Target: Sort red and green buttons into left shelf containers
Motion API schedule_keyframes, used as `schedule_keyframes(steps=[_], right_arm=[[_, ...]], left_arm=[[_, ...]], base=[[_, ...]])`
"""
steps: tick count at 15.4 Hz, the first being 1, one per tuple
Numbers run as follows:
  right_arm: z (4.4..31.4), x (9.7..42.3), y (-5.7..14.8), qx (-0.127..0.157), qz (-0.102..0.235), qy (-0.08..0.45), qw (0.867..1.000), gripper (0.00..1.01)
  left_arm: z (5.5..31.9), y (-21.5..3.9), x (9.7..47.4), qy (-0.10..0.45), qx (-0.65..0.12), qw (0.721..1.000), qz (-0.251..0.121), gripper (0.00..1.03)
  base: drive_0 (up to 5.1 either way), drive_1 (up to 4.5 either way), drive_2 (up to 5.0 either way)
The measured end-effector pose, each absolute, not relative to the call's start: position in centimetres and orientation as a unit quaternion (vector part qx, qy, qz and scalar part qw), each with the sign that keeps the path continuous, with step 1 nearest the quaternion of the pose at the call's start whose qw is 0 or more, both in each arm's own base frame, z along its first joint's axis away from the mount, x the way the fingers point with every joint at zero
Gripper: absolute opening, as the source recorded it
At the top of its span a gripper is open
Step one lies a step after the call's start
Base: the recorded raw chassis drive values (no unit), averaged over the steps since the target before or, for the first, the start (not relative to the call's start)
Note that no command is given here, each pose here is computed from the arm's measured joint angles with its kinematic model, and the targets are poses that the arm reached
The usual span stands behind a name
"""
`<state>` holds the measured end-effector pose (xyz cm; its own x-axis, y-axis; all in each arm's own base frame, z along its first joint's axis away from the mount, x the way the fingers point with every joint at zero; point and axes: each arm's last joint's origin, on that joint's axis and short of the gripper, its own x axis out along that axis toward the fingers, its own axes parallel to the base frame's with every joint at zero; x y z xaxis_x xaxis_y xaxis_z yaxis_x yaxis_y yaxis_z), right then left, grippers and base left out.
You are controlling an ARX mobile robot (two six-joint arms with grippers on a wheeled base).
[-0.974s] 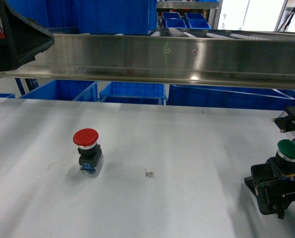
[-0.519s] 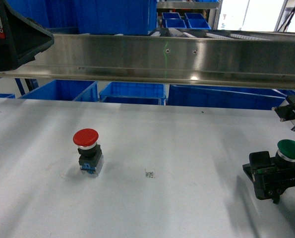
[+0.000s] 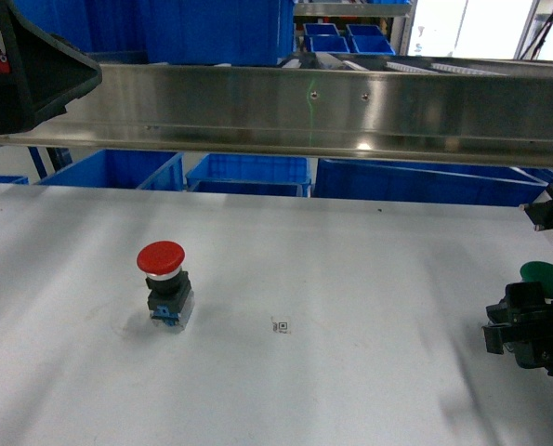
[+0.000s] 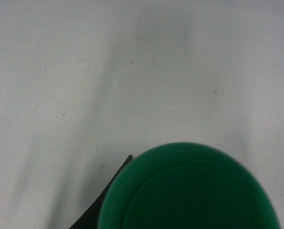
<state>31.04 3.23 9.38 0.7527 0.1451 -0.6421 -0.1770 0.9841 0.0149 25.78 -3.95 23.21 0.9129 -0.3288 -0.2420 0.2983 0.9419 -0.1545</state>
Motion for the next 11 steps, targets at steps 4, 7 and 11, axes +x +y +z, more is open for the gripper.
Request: schedule_keyframes(steps=[4, 7, 11], right_arm=[[9.3, 30.9, 3.0, -0.022, 0.085, 0.333, 0.939, 0.27], [9.2, 30.3, 2.2, -0.014, 0.072, 0.321, 0.944, 0.27], [12.6, 28.2, 0.7, -0.009, 0.054, 0.259, 0.964, 0.27]], left_arm=[[23.2, -3.9, 25.8, 0.133, -0.057, 0.976, -0.161, 0.98], [23.2, -3.9, 25.8, 0.133, -0.057, 0.976, -0.161, 0.98], [23.2, -3.9, 25.8, 0.133, -0.057, 0.976, -0.161, 0.98]], base=[[0.0, 0.0, 0.0], [0.0, 0.0, 0.0], [0.0, 0.0, 0.0]])
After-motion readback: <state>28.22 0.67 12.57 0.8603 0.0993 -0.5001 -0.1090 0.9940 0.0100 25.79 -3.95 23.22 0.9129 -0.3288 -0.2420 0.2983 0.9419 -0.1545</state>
